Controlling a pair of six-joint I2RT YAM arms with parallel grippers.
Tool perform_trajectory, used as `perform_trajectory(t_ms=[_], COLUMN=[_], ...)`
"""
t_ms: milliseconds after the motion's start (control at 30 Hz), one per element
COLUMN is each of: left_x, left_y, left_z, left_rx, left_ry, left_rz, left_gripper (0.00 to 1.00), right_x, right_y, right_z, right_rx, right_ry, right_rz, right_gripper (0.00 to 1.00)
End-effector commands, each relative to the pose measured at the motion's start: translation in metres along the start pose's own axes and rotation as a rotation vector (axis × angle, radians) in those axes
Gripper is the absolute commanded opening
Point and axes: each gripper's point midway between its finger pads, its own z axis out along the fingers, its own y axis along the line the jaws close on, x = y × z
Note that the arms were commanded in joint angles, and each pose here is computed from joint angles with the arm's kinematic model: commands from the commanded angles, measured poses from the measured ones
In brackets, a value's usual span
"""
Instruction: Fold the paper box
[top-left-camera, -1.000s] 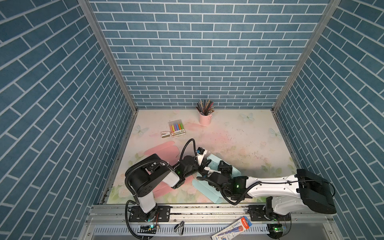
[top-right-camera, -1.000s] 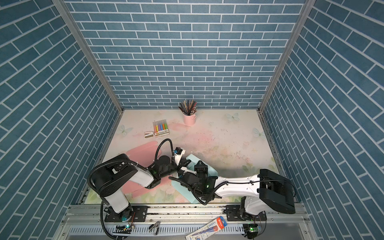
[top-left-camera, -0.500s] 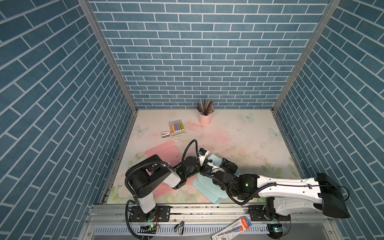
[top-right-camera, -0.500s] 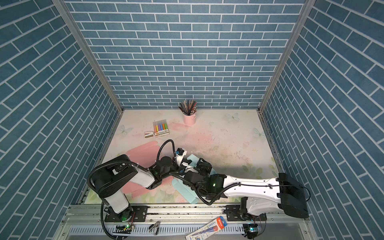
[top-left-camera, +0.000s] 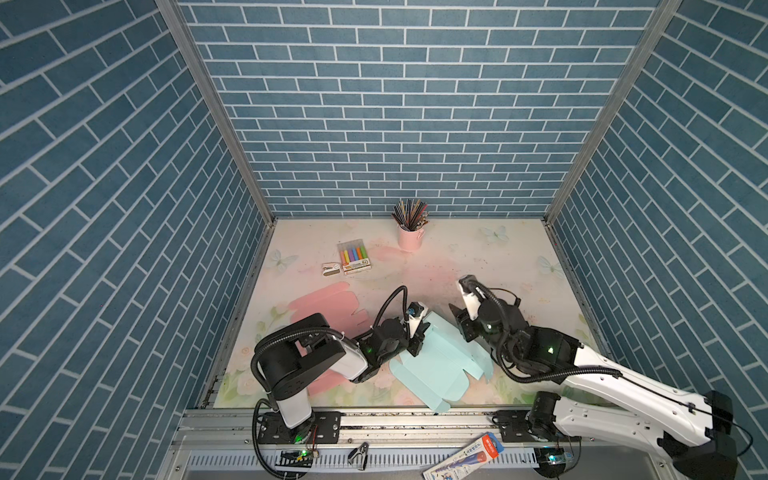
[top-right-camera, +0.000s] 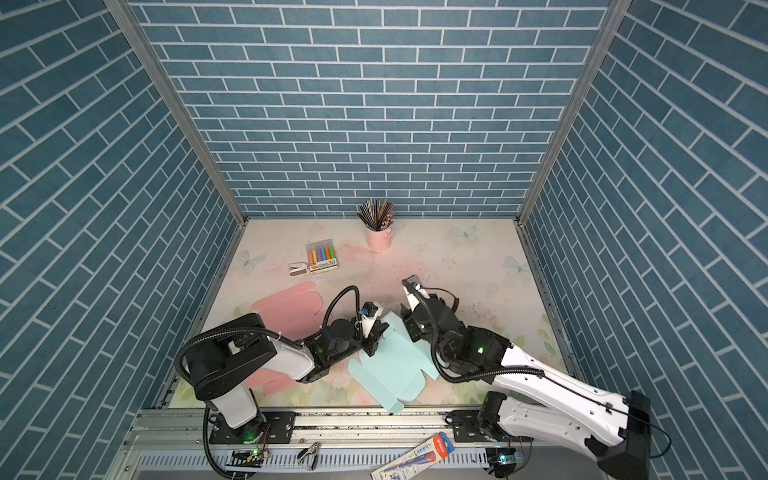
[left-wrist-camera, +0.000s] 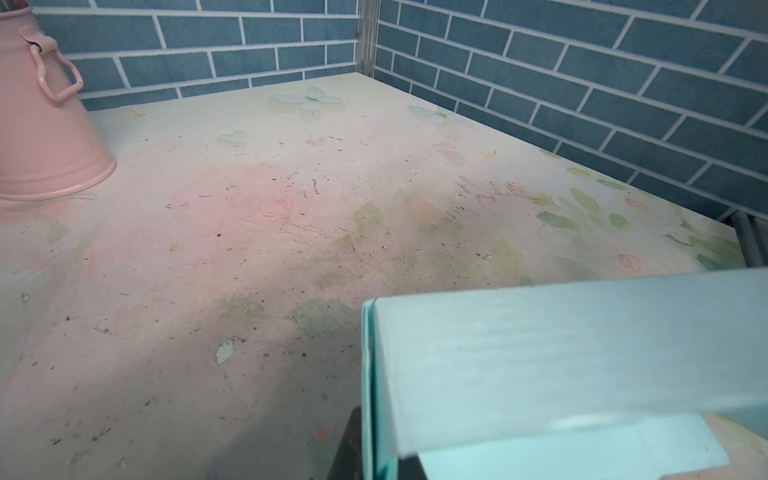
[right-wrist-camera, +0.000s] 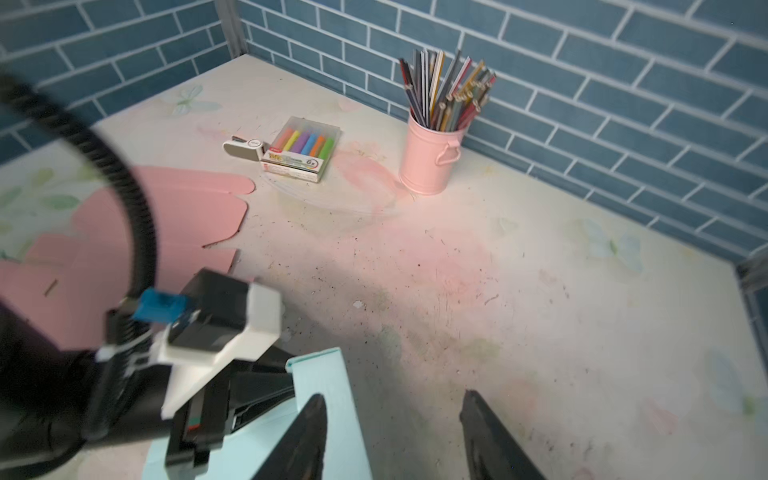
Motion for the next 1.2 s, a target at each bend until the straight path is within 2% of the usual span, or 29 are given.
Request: perform_trajectory(t_ms=[0,200,367,667,1000,1167], left_x=[-0.010,-0.014,-0.010,-0.002,0.002,0.002], left_y=[-0.004,-0.006,-0.010,-0.015,-0.010,-0.009], left_z=[0.003,0.002,0.003,0.005,0.006,0.009], left_rx=[-0.030,-0.058,-0.053,-0.068,-0.092,-0.100], left_ry=[-0.030,-0.041,-0.035,-0.013,-0.018,-0.023], left_rz=[0.041,0.061,0.074,0.107,0.103,0.107], left_gripper=[0.12,0.12,0.12,0.13,0.21,0.20], right_x=[0.038,0.078,0.094,0.110,0.123,0.124], right_y=[0.017,0.011,0.013,0.026,0.036,0.040], right_z=[0.014,0.044,0.057,0.062,0.051,0.044], right_rx=[-0.198,-0.248,-0.305,-0.406,-0.472,-0.503], right_ry=[0.165,0.276,0.303,0.336,0.352,0.344], right_rz=[0.233,0.348,0.416,0.498,0.573,0.619], right_gripper=[0.52,0.52,0.50,0.49,0.44,0.44])
